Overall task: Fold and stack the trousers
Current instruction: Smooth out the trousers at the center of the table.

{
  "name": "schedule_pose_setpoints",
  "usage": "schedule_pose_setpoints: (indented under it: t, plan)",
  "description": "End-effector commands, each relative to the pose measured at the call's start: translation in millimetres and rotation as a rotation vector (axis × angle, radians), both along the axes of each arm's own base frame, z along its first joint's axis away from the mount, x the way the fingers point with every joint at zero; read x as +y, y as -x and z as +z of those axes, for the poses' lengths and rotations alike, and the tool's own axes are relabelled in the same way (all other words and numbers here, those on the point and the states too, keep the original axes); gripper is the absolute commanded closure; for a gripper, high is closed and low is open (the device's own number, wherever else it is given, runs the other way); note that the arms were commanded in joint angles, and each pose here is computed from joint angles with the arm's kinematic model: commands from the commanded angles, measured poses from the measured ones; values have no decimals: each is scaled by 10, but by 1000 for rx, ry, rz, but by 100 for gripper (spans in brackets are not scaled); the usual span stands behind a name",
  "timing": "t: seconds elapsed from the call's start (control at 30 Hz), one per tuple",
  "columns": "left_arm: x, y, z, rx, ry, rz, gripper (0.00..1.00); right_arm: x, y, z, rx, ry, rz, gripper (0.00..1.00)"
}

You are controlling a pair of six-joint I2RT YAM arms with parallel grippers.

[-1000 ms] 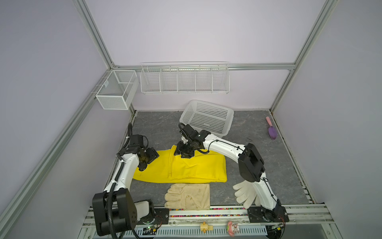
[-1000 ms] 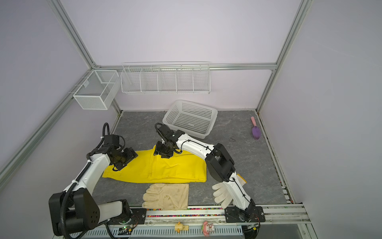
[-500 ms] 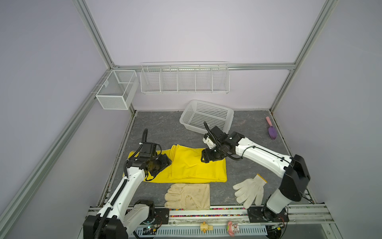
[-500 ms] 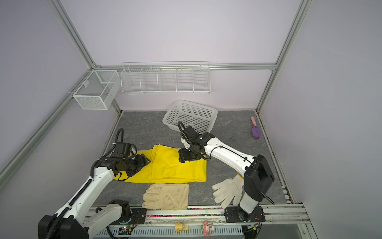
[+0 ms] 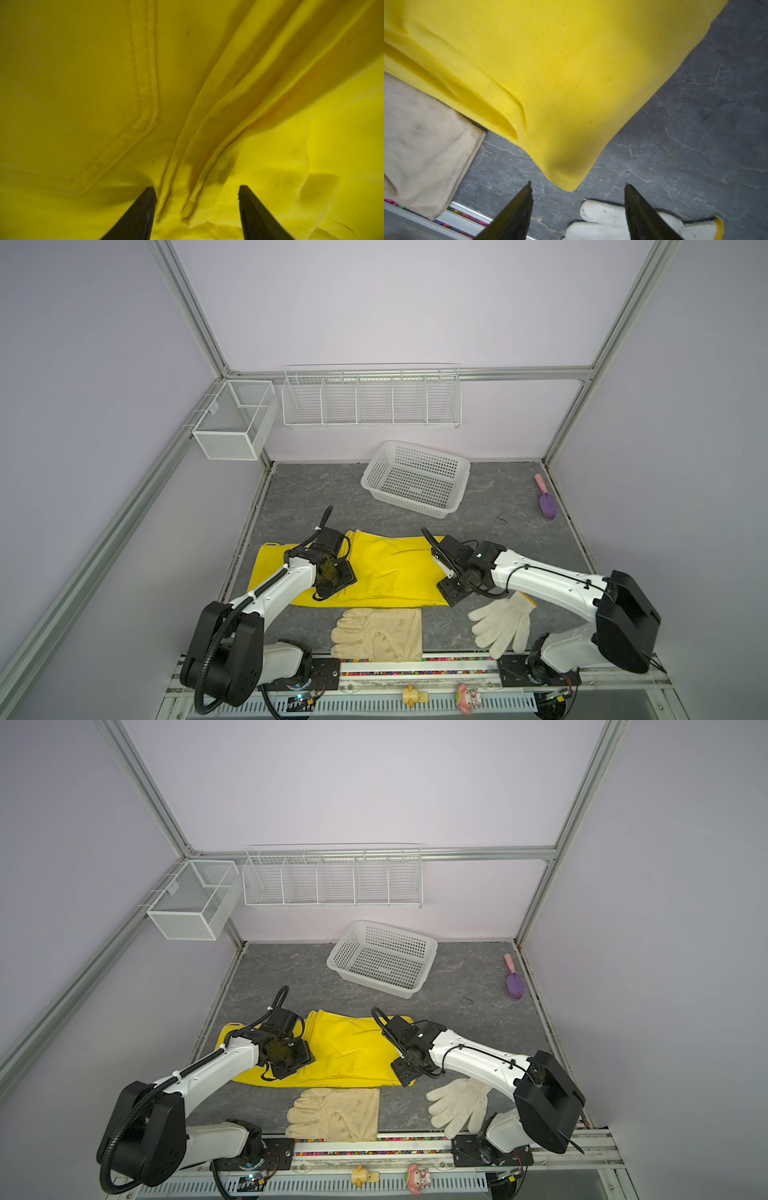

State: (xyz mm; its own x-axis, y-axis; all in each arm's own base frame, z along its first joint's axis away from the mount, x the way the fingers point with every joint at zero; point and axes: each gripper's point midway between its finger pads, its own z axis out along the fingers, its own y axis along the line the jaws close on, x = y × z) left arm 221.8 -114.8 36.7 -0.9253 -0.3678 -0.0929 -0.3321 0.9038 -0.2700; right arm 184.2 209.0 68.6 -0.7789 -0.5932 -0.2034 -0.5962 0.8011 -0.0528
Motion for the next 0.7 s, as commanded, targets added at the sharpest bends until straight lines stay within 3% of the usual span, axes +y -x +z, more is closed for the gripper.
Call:
schedule_pose_setpoints:
  t: [0.0,0.33,0.47,0.67]
  plan:
    - [-120,-134,60,-47,13,-16,40,13,-49,-35,-103,63,103,30]
    - [-133,-83,-48,-17,18,-28,58,233,-10,-164,-190,219,376,34]
    - [-131,-90,-41,-18,12,-34,60,244,60,-242,-208,304,513,36]
    - [-119,-68,-39,-13,7,-43,68,224,-33,-264,-240,360,531,45]
